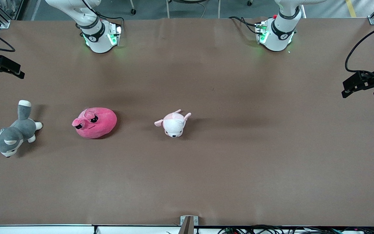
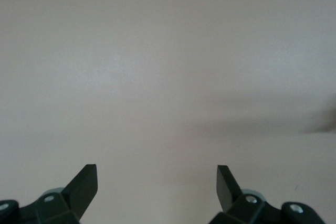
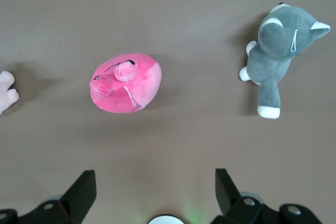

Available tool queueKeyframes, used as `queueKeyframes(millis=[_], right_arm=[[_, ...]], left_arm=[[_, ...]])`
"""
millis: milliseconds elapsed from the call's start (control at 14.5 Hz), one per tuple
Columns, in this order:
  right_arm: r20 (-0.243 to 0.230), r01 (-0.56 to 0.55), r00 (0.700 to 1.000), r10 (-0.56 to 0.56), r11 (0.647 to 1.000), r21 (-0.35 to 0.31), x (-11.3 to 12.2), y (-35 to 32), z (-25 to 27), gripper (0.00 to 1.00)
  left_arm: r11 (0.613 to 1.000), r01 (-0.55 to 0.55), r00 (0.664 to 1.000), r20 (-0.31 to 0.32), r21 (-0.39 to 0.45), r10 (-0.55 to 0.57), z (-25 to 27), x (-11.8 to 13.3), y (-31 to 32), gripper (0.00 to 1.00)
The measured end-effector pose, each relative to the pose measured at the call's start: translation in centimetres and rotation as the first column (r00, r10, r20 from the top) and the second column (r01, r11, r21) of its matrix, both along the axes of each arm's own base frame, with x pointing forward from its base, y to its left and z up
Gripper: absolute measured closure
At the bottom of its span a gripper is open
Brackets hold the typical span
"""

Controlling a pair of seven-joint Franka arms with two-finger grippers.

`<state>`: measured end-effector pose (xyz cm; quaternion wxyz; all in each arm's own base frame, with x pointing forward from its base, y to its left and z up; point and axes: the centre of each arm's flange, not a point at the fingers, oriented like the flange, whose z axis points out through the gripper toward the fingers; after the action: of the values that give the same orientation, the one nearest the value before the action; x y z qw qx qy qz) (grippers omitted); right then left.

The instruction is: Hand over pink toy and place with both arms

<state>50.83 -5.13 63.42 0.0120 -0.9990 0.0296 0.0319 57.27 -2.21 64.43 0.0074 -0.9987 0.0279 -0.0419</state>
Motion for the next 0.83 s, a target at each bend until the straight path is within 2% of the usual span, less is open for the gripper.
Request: queueKeyframes(millis=[207, 622, 829], right_arm=[[0.019, 0.0, 1.0, 0.0, 1.0, 0.0, -0.6, 0.0, 0.8, 0.0], [0.018, -0.016, 1.0, 0.016, 1.0, 0.0, -0.5, 0.8, 0.6, 0.0], [0.022, -0.021, 1.0, 0.021, 1.0, 0.0, -0.4, 1.1, 0.6, 0.0]], left_arm=[[1.0, 0.0, 1.0, 0.009, 0.001, 0.0, 0.7, -0.5, 0.0, 0.0], [1.0, 0.004, 1.0, 0.011, 0.001, -0.004, 0.9, -0.6, -0.2, 0.0], [1.0, 0.001, 1.0, -0.018, -0.001, -0.001, 0.7, -0.9, -0.1, 0.0]])
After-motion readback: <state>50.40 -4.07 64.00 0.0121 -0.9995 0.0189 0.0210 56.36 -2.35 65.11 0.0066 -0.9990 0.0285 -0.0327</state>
